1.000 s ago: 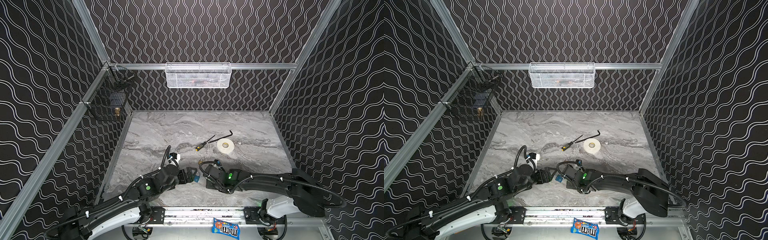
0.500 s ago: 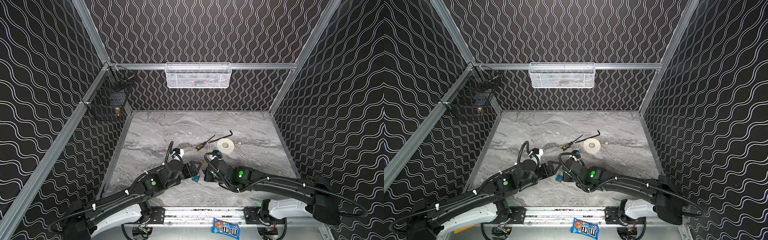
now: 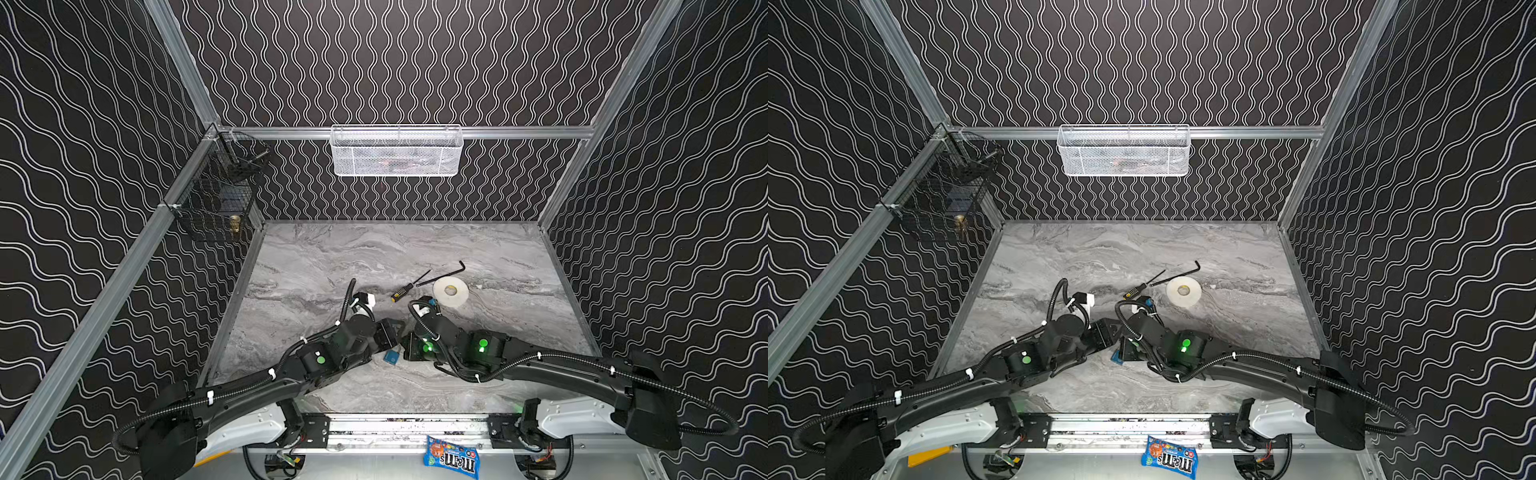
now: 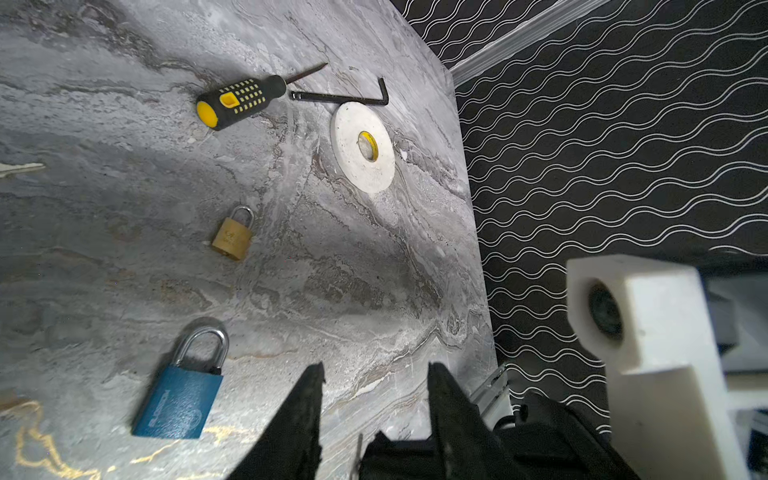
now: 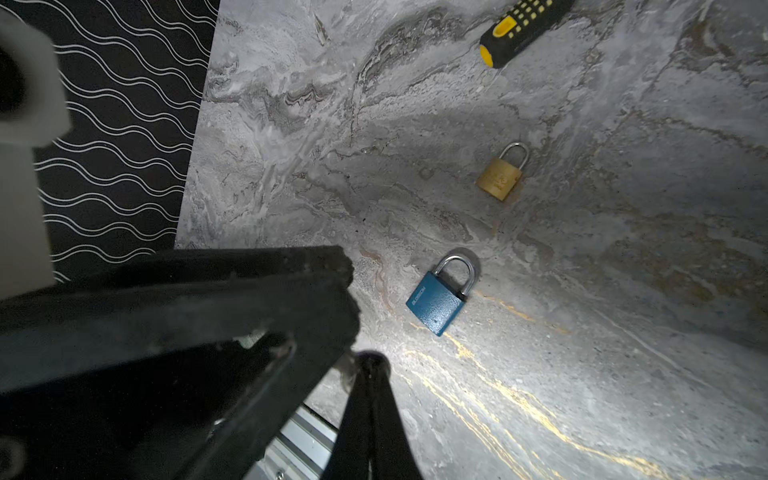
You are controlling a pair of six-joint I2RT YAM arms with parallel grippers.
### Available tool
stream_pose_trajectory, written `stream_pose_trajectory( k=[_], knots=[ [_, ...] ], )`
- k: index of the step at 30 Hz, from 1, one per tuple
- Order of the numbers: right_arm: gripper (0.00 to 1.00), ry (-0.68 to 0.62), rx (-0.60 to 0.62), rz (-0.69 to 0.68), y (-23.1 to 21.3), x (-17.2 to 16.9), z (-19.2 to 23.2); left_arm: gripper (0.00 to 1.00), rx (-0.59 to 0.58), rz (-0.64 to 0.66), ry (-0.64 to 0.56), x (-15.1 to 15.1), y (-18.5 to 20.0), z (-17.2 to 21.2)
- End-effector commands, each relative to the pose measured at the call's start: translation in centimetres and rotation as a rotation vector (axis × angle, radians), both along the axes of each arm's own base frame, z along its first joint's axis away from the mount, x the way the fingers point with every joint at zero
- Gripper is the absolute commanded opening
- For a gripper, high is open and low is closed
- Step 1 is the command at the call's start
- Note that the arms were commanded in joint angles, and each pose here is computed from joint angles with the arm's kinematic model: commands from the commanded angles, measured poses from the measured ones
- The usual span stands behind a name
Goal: Unlock with the key
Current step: 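Lift the silver key with the right gripper and raise it upward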
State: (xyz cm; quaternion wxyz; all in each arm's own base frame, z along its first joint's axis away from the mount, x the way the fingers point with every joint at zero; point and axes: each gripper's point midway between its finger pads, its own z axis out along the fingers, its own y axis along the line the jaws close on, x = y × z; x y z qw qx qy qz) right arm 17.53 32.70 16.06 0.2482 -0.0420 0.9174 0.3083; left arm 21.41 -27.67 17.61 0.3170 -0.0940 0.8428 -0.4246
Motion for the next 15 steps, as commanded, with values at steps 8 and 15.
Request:
stream_pose_trajectory(
  k=[8,15],
  knots=[
    [0.00,-0.007,0.049,-0.009,0.77,0.42,1.29,0.11,-0.057,0.021,-0.015,0.45,-0.38,0.72],
    [0.03,-0.004,0.070,-0.011,0.99,0.40,1.91,0.00,-0.059,0.021,-0.007,0.11,0.06,0.43]
  ],
)
